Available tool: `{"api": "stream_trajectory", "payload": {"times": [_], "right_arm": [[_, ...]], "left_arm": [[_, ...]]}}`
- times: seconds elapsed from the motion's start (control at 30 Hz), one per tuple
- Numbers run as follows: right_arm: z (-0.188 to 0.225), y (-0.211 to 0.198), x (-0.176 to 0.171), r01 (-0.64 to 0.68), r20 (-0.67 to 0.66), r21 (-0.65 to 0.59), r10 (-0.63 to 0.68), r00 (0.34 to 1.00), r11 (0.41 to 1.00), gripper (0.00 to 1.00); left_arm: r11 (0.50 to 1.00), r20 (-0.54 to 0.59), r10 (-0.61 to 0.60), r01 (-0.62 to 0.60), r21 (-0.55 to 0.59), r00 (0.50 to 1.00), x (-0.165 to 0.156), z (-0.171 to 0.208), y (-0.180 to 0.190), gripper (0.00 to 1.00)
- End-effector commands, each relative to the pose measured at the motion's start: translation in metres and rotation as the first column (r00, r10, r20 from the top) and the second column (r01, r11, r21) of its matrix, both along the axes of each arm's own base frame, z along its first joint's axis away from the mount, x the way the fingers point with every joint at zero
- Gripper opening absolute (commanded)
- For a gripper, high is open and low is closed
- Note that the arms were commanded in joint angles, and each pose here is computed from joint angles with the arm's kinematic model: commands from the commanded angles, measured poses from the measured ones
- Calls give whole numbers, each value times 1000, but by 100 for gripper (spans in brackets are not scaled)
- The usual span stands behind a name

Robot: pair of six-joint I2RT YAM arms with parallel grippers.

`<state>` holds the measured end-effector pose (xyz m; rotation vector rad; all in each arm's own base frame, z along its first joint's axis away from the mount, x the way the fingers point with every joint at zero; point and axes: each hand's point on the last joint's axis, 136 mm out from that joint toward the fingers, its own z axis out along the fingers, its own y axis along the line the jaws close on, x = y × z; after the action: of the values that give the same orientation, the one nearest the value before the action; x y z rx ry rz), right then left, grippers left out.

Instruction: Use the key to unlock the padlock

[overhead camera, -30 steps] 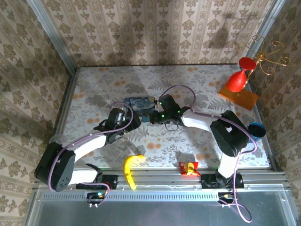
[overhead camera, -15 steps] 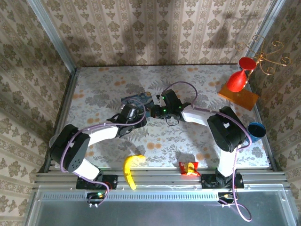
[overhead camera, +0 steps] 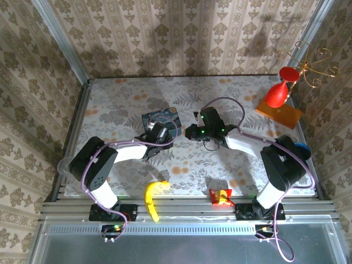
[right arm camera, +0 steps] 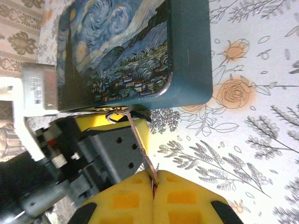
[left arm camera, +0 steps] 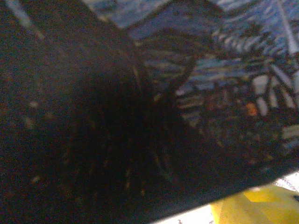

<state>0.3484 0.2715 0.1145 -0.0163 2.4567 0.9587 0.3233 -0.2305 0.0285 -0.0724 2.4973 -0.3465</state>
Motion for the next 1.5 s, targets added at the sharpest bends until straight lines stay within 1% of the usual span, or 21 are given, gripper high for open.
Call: {"api": "stream_trajectory", "payload": {"times": [0.0, 0.07, 0.13, 0.2, 0.3, 0.37, 0.43, 0.47, 0.57, 0.6, 0.9, 0.93, 0.97, 1.47], "right_arm": [[5, -17, -5, 57, 9, -19, -57, 998, 998, 0], [7, -23, -7, 68, 14, -21, -68, 998, 997, 0], [9, -27, -10, 73, 18, -20, -72, 997, 997, 0], [11, -28, -12, 75, 23, -18, -75, 997, 997, 0], [13, -31, -13, 76, 26, -21, -75, 997, 997, 0], [14, -32, -13, 73, 29, -23, -72, 997, 997, 0], [15, -34, -14, 70, 28, -22, -70, 997, 997, 0], [15, -34, -14, 70, 29, -20, -69, 997, 997, 0], [16, -37, -15, 73, 30, -18, -72, 997, 997, 0], [17, -37, -15, 73, 31, -15, -72, 997, 997, 0], [14, -39, -17, 76, 23, -11, -76, 997, 997, 0], [13, -39, -16, 77, 22, -10, -76, 997, 997, 0], [13, -38, -16, 77, 22, -7, -76, 997, 997, 0], [3, -40, -21, 87, 4, 0, -87, 996, 996, 0]], "left_arm": [[1000, 34, 1, -2, 18, 999, 10, 4, -8, 61], [997, 44, 40, -43, 59, 998, 13, 4, -2, 61], [989, 58, 82, -88, 122, 995, 16, 4, 5, 64], [975, 75, 110, -122, 186, 991, 19, 6, 10, 65], [952, 78, 136, -152, 266, 988, 23, 8, 13, 64], [942, 77, 143, -159, 295, 987, 26, 8, 10, 62], [943, 81, 141, -158, 291, 987, 28, 8, 5, 61], [946, 81, 139, -157, 285, 987, 28, 8, 3, 59], [950, 72, 138, -152, 274, 988, 28, 4, 0, 57], [950, 70, 137, -152, 274, 988, 29, 3, 0, 55], [958, 63, 116, -128, 255, 991, 33, -1, -5, 52], [960, 63, 114, -126, 251, 992, 33, -1, -6, 49], [961, 64, 110, -122, 248, 992, 34, -1, -7, 49], [964, 47, 105, -113, 241, 993, 36, -9, -7, 47]]}}
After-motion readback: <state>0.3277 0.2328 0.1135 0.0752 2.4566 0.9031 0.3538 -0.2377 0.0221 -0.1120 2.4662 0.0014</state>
